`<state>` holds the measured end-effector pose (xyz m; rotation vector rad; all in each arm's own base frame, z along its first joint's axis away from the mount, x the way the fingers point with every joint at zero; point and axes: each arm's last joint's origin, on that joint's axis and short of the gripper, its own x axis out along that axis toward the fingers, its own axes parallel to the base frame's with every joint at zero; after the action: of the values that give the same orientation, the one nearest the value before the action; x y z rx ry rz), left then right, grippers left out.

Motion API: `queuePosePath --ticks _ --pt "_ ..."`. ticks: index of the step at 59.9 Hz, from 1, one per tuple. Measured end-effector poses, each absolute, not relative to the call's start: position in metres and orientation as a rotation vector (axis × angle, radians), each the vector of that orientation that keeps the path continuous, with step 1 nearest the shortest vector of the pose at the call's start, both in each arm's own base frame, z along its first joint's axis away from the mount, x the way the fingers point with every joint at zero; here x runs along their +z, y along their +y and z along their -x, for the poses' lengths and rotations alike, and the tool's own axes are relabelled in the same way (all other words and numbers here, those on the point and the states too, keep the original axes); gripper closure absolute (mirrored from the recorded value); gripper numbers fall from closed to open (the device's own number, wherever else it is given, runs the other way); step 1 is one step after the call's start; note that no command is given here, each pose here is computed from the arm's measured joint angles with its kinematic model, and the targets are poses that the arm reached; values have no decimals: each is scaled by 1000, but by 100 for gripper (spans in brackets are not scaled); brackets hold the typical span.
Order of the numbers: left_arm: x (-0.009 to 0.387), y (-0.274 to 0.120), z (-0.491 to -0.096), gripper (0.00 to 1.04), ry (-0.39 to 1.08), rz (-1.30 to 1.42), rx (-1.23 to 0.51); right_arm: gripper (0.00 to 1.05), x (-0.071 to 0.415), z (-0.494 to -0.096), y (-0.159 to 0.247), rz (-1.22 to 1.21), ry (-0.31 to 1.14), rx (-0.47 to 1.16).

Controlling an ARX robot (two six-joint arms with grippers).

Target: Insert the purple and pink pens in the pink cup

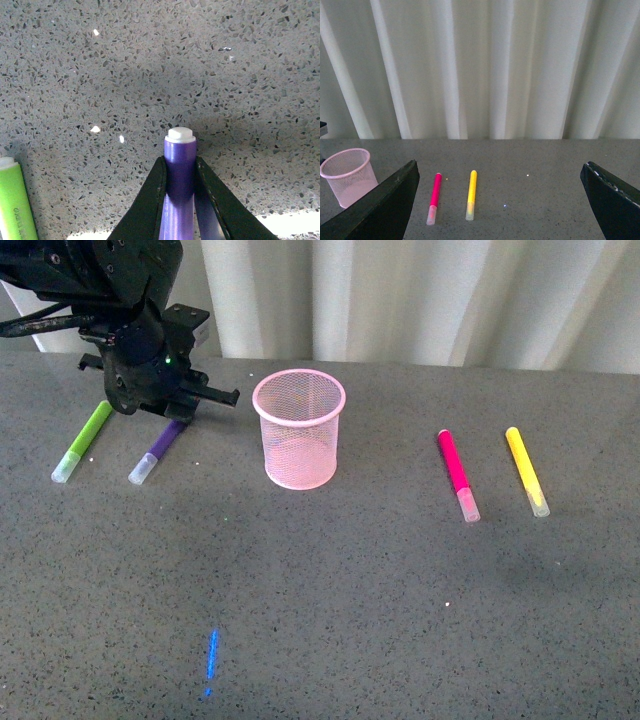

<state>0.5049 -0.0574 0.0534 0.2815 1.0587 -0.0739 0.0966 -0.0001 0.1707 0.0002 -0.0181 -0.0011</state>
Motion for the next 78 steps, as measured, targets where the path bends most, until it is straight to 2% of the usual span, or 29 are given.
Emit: queuePosePath --ticks 17,24,39,45,51,58,64,78 --pt "57 -56 -501 92 1017 -260 -54 7 171 -97 0 0 -18 -1" --pt "67 -55 -501 92 953 -195 -44 7 171 -97 0 0 -18 -2" --pt "163 -41 -488 92 605 22 -31 7 171 -97 0 -1 -18 -2" --pt "205 -37 -470 92 428 100 -31 7 171 -97 0 0 -18 -1" --pt "227 -35 -447 92 292 172 -30 7 171 -97 0 0 -18 -2" --pt "228 -40 -425 92 202 235 -37 7 171 -97 0 0 -18 -2" --pt "207 -51 -410 92 135 305 -32 7 171 -97 0 0 -18 -2" --pt "183 -82 -400 92 22 377 -61 7 171 -97 0 0 -18 -1"
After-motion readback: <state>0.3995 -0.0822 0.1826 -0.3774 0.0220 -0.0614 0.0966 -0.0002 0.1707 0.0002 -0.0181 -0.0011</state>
